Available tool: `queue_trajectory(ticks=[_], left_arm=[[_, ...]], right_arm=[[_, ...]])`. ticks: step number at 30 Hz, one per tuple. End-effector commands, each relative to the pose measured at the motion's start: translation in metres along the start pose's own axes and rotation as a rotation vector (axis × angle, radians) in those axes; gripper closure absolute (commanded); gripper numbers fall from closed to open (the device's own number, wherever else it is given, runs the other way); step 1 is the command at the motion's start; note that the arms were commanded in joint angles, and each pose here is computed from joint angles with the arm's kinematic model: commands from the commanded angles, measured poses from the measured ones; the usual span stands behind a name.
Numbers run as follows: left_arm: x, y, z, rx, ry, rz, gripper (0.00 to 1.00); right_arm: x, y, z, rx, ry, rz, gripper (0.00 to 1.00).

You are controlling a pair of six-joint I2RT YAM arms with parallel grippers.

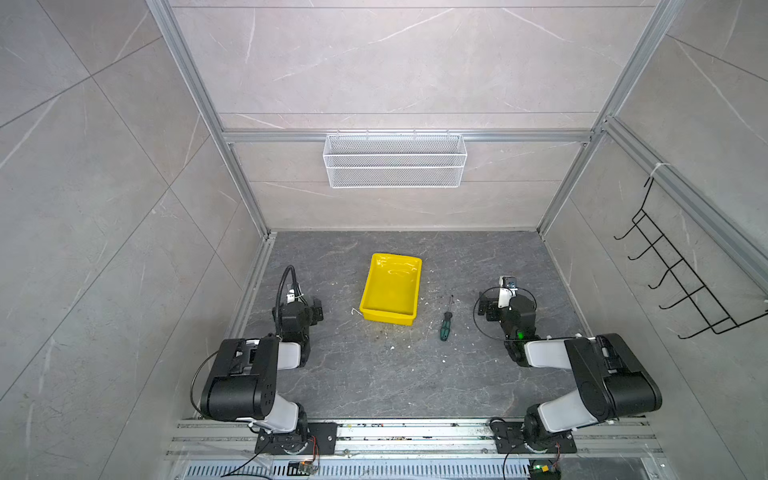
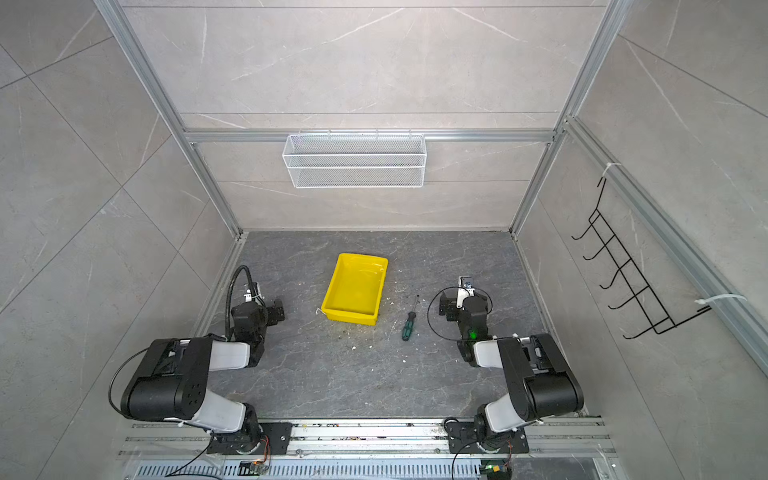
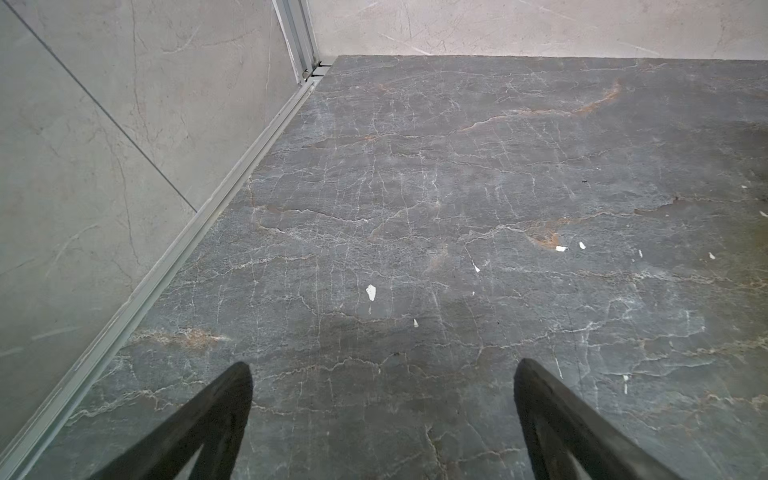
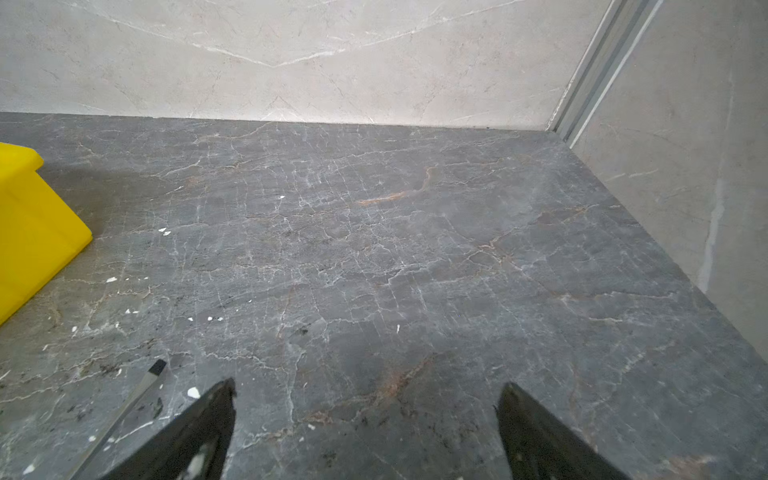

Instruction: Put the screwdriver in the bin

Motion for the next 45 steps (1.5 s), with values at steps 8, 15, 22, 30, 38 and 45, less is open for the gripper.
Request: queue_trajectory(ticks=[8, 15, 22, 30, 38, 45], left_arm=[[0.001, -0.01, 0.002, -0.025, 0.005, -0.051, 0.0], [0.0, -0.01, 0.002, -0.025, 0.005, -0.052, 0.0], [0.0, -0.01, 0.002, -0.026, 0.0, -0.055, 0.0], [0.0, -0.011, 0.002, -0.024, 0.0, -0.057, 0.0], [0.0, -0.01, 0.002, -0.024, -0.001, -0.053, 0.0], [-0.001, -0.01, 0.0, -0.01, 0.021, -0.063, 0.0]], right_arm=[[0.001, 0.0, 0.0, -0.005, -0.009, -0.001, 0.01], [0.001, -0.001, 0.0, -0.007, -0.01, -0.002, 0.01], [0.0, -0.001, 0.0, -0.01, -0.005, -0.007, 0.01], [0.0, 0.0, 0.0, -0.012, -0.007, -0.011, 0.01], [-0.015, 0.005, 0.008, -0.058, -0.131, -0.056, 0.01], [-0.035, 0.009, 0.014, -0.106, -0.25, -0.164, 0.01]])
Point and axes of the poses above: each gripper's point midway between its finger pads, its own x axis out along the fingers, its own z axis along the line the jaws close on, y = z × x, the point moved 9 cm from there along -x, back along the fingers, and after that the axes turned 5 degrees about x, right-handed, at the moved point
